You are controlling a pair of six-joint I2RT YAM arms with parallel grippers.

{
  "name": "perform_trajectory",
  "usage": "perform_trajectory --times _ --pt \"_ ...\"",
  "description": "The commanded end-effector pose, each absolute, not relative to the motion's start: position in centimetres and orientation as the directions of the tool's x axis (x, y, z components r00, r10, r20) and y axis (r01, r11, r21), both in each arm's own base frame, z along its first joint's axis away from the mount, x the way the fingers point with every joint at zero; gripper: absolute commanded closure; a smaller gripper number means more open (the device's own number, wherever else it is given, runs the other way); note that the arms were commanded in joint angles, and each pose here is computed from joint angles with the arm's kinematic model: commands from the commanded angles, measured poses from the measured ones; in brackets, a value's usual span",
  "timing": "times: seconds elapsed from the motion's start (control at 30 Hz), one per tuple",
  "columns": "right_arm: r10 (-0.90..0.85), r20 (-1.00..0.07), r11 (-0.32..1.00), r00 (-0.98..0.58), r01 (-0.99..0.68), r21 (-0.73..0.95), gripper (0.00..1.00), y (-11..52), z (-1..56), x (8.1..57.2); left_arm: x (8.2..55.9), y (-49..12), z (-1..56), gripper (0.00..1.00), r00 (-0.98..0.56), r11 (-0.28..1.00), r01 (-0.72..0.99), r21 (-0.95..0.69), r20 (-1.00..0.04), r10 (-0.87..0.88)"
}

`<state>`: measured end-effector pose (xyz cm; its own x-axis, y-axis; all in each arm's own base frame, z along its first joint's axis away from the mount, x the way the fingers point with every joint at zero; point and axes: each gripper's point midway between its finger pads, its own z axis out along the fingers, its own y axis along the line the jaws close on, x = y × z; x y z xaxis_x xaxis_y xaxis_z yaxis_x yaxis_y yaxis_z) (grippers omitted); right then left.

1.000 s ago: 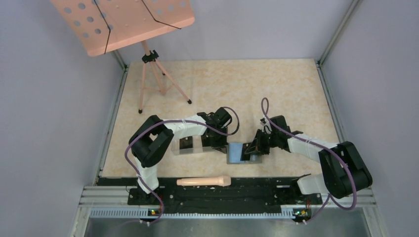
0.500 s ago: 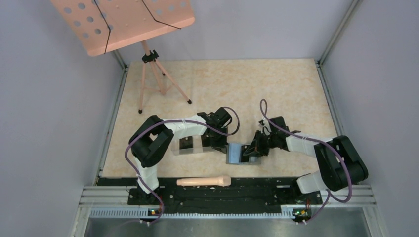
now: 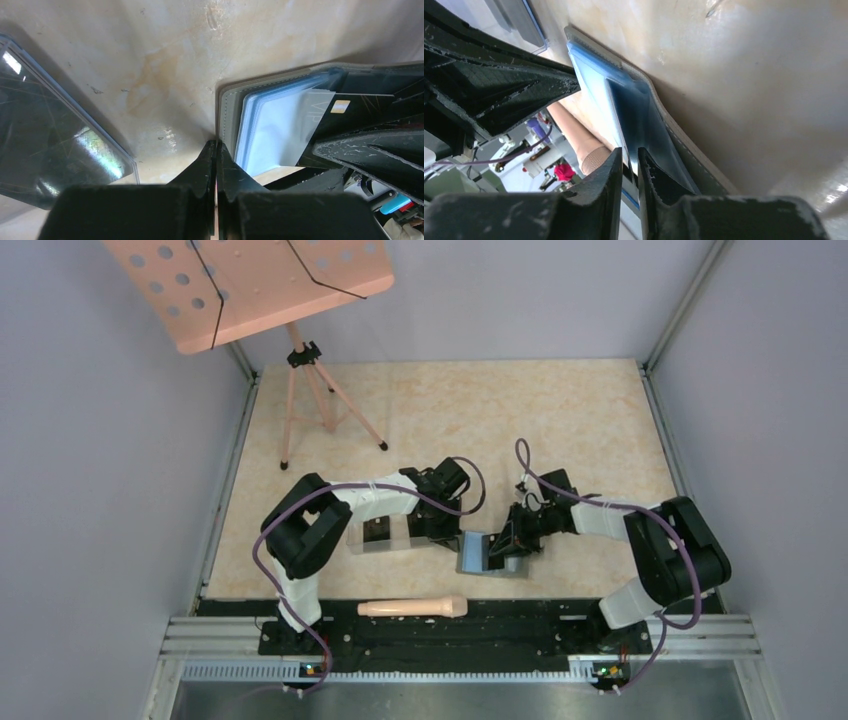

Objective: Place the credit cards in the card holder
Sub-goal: Insert the credit card into the card holder.

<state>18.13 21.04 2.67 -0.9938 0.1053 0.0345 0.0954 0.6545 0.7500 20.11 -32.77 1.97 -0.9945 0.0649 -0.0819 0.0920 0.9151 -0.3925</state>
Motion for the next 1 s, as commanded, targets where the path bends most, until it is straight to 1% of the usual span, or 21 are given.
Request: perform_trajectory --times 0.0,0.07,0.17,0.23,0.33,0.5,0.6,0.77,0.97 --pt "0.091 -0.012 0.707 -0.996 0.056 0.705 0.78 20.2 3.2 19.1 19.0 -31.6 0.1 1.00 -0.996 0.940 0.087 -0.330 -0.040 0.078" --pt "0.085 -0.030 0.726 -0.996 0.042 0.686 0.71 19.9 3.6 19.3 18.9 -31.5 0.3 1.00 -0.997 0.940 0.082 -0.331 -0.040 0.073" --pt "0.074 -0.046 0.760 -0.996 0.027 0.649 0.56 19.3 3.7 19.4 18.8 -31.5 0.4 1.00 -0.997 0.939 0.075 -0.335 -0.039 0.066" --pt "0.066 -0.047 0.783 -0.997 0.023 0.621 0.49 18.8 3.5 19.3 18.8 -31.6 0.5 1.00 -0.997 0.938 0.076 -0.337 -0.040 0.066" --pt "0.057 -0.047 0.806 -0.997 0.018 0.592 0.42 18.4 3.3 19.0 18.8 -31.8 0.4 1.00 -0.997 0.936 0.077 -0.343 -0.035 0.069" --pt "0.032 -0.052 0.834 -0.998 -0.002 0.552 0.38 18.0 3.2 18.8 18.7 -32.5 0.5 1.00 -0.996 0.929 0.089 -0.360 -0.035 0.082" --pt "0.012 -0.072 0.859 -0.997 -0.027 0.511 0.36 17.6 3.3 19.0 18.6 -33.1 0.7 1.00 -0.995 0.923 0.098 -0.371 -0.035 0.092" --pt "-0.027 -0.102 0.890 -0.994 -0.071 0.451 0.32 17.0 4.0 19.4 18.9 -33.4 1.6 1.00 -0.994 0.916 0.107 -0.386 -0.057 0.092" --pt "-0.034 -0.122 0.907 -0.992 -0.082 0.412 0.28 16.8 4.6 19.4 19.1 -33.7 2.4 1.00 -0.993 0.909 0.110 -0.402 -0.072 0.088"
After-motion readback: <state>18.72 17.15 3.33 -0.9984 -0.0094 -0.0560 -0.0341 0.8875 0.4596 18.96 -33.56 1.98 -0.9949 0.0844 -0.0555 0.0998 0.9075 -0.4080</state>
